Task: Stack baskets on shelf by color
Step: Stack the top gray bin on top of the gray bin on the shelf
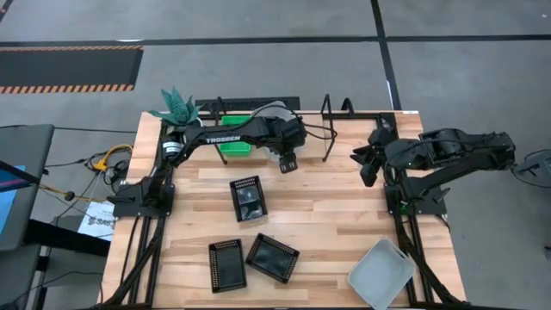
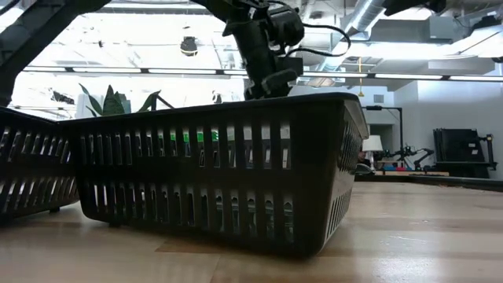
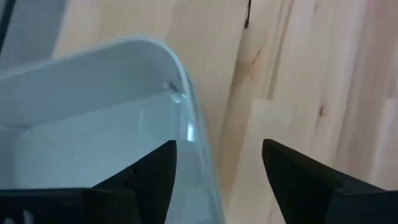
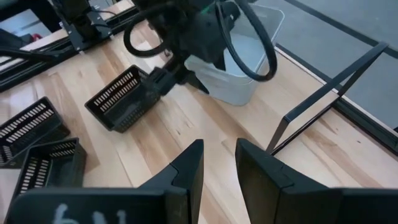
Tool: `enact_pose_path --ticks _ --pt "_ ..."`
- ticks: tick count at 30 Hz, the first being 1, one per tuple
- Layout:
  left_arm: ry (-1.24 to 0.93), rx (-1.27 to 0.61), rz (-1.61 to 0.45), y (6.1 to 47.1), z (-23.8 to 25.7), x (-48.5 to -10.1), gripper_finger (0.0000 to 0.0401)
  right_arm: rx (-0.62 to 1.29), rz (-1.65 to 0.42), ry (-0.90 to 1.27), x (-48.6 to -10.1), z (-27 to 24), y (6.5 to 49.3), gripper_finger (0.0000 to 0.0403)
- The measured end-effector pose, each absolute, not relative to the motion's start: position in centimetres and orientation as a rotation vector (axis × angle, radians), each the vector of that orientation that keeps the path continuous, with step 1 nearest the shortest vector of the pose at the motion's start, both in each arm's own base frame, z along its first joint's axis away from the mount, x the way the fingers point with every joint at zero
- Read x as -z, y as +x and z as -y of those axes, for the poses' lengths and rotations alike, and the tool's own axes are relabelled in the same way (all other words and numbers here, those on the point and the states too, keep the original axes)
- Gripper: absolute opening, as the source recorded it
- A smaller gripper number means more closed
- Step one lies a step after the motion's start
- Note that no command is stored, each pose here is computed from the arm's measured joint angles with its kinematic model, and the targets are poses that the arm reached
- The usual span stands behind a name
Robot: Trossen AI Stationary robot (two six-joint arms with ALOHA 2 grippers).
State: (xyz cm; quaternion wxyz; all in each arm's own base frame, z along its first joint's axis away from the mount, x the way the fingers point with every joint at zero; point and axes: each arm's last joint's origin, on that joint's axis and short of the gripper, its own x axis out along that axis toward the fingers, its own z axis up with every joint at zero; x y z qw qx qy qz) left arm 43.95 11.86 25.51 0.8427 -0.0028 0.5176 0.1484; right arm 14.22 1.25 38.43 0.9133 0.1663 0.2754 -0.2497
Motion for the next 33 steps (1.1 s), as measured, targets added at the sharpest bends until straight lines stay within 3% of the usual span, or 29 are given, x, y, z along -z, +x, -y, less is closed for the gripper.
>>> enact_pose_path --ticks 5,13,20,33 --pt "0.022 -0.3 -1.106 44.1 -11.9 -25.1 0.018 0.516 -0.579 0.352 -38.3 -1.3 14.1 0.0118" --pt "0.077 -0.225 -1.131 44.0 -12.0 -25.0 0.0013 0.519 -0.587 0.349 -38.3 -1.3 14.1 0.0118" --pt "0.153 -0.14 -1.203 43.5 -11.5 -25.1 0.0002 0.524 -0.602 0.342 -38.2 -1.3 14.0 0.0118" --pt "0.076 -0.205 -1.292 42.4 -12.0 -25.1 0.0 0.526 -0.601 0.341 -38.2 -1.3 14.0 0.0118"
